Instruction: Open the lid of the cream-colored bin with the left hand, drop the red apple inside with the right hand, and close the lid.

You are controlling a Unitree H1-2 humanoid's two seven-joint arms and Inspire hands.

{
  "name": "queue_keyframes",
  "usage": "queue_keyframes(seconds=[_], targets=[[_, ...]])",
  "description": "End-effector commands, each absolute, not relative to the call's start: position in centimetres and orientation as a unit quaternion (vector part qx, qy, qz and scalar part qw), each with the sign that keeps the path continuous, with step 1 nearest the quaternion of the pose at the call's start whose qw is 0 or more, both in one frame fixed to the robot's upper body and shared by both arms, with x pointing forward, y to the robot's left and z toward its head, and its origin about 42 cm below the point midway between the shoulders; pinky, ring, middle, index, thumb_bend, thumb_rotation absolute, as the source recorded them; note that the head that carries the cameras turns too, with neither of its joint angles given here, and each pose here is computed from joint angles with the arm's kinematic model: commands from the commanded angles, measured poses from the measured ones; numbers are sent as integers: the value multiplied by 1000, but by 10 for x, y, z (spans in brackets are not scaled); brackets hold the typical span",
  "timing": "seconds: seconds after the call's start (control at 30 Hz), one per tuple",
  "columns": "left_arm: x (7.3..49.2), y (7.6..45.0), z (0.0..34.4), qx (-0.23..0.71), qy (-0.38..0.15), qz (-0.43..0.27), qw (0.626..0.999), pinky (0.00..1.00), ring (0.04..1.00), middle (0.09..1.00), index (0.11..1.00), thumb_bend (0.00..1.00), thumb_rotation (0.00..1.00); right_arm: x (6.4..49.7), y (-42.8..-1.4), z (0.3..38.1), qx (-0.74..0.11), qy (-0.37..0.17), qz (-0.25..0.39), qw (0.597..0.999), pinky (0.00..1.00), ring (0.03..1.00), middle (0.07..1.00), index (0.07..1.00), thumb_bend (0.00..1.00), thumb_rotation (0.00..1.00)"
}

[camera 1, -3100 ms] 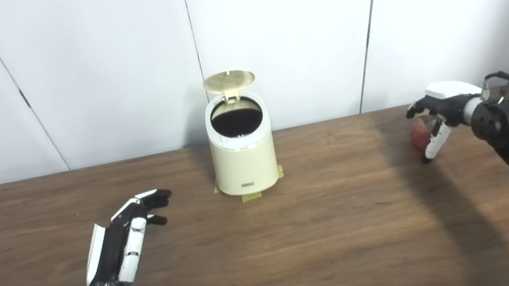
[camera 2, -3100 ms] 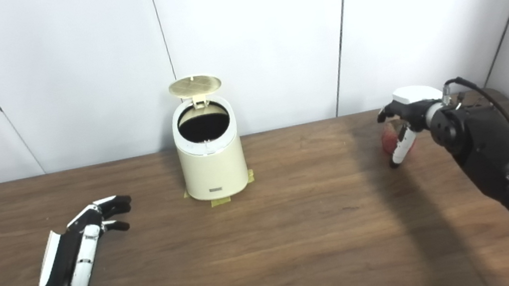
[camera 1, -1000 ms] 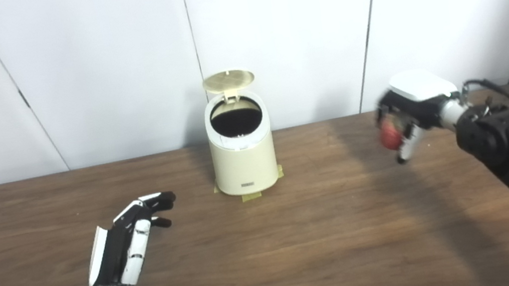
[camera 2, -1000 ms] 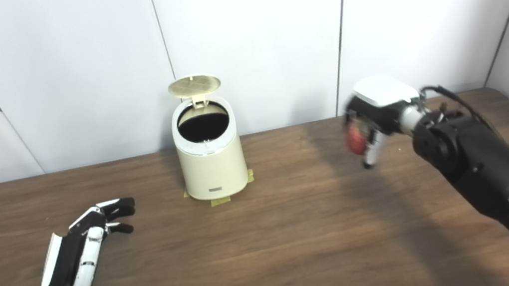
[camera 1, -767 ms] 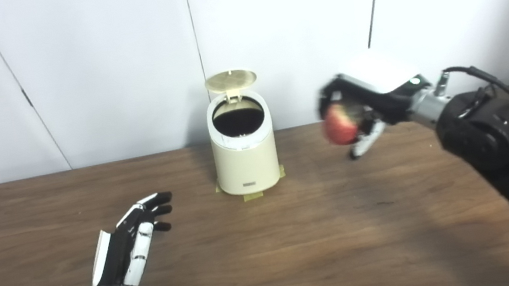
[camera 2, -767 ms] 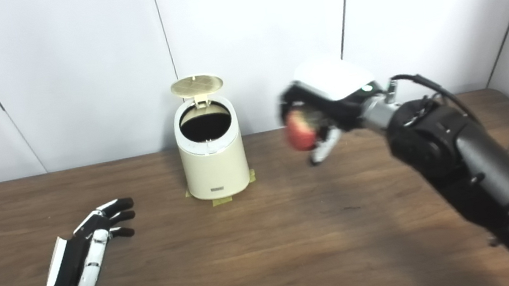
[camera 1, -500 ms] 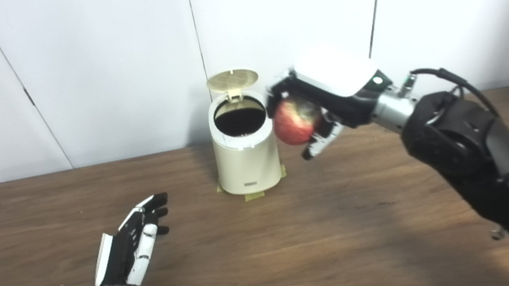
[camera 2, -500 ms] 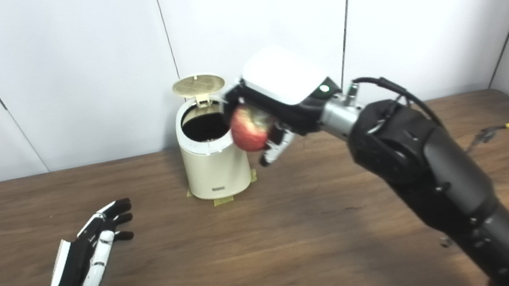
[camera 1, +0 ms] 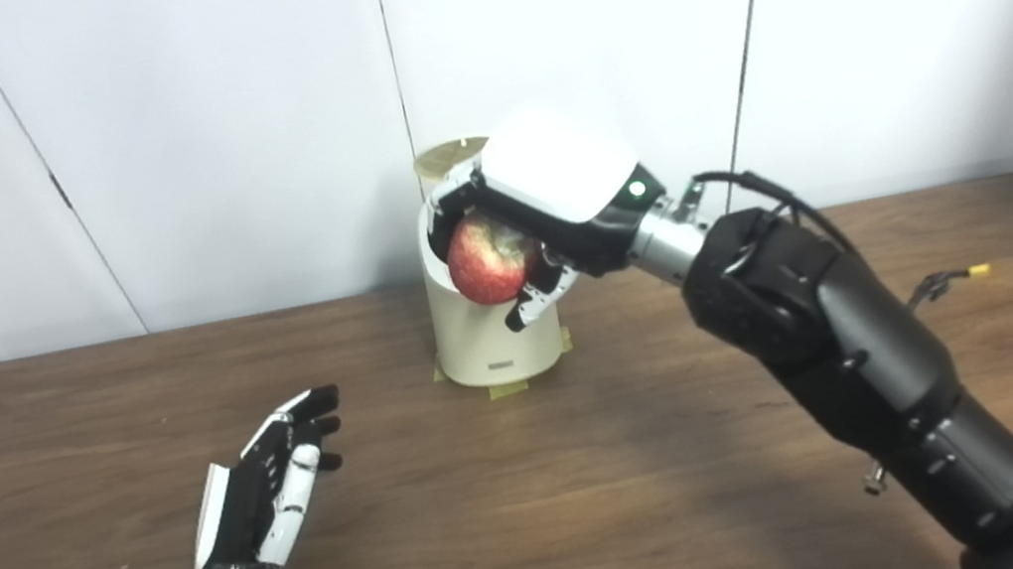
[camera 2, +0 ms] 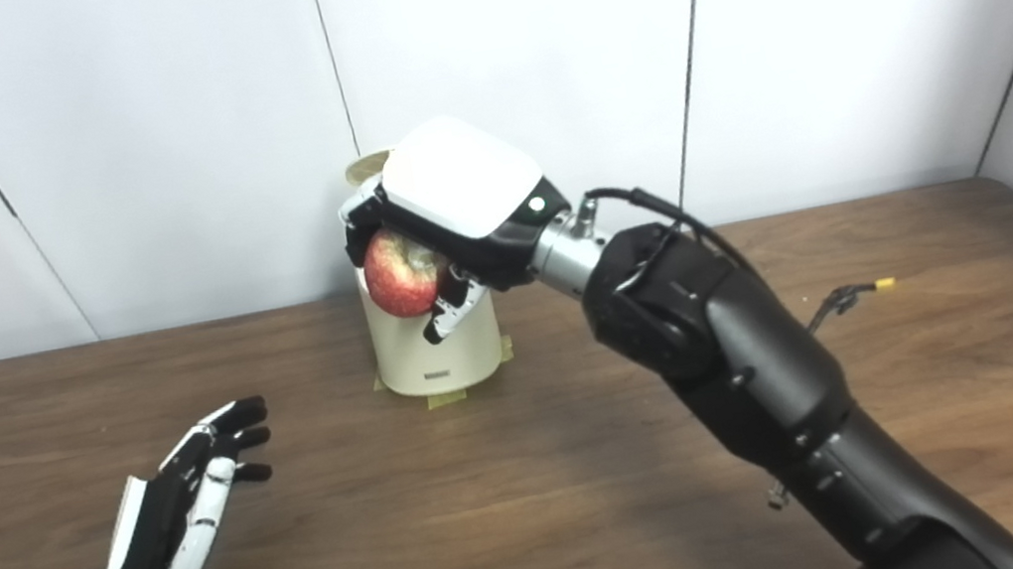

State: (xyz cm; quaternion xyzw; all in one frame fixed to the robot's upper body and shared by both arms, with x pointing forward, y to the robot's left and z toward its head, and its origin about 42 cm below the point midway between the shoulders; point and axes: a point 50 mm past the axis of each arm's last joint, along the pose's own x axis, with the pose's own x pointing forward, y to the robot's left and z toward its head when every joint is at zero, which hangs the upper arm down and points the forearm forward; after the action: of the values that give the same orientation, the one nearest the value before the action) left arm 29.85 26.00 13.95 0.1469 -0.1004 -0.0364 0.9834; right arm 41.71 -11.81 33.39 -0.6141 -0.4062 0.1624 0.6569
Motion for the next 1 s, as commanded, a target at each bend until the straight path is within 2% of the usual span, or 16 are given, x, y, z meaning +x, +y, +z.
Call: queue_keyframes(seconds=[0.0, 0.3, 0.6, 0.97], targets=[[308, 257, 157, 146, -143, -37, 978, 657, 793, 824, 805, 367, 822, 425, -107, 362, -607, -462, 124, 635, 332, 437, 558, 449, 511, 0], [307, 256, 158, 153, -144, -40, 977, 656, 792, 821, 802, 363, 825, 455, -96, 343, -607, -481, 86, 627, 373, 469, 552, 434, 496, 0], [307, 256, 158, 149, -139, -48, 978, 676, 798, 829, 806, 341, 742, 468, -93, 337, -610, -470, 51, 635, 359, 473, 543, 422, 496, 0], [306, 255, 158, 155, -139, -48, 977, 671, 799, 837, 806, 337, 748, 483, -101, 338, -620, -448, 26, 643, 355, 463, 545, 438, 497, 0]])
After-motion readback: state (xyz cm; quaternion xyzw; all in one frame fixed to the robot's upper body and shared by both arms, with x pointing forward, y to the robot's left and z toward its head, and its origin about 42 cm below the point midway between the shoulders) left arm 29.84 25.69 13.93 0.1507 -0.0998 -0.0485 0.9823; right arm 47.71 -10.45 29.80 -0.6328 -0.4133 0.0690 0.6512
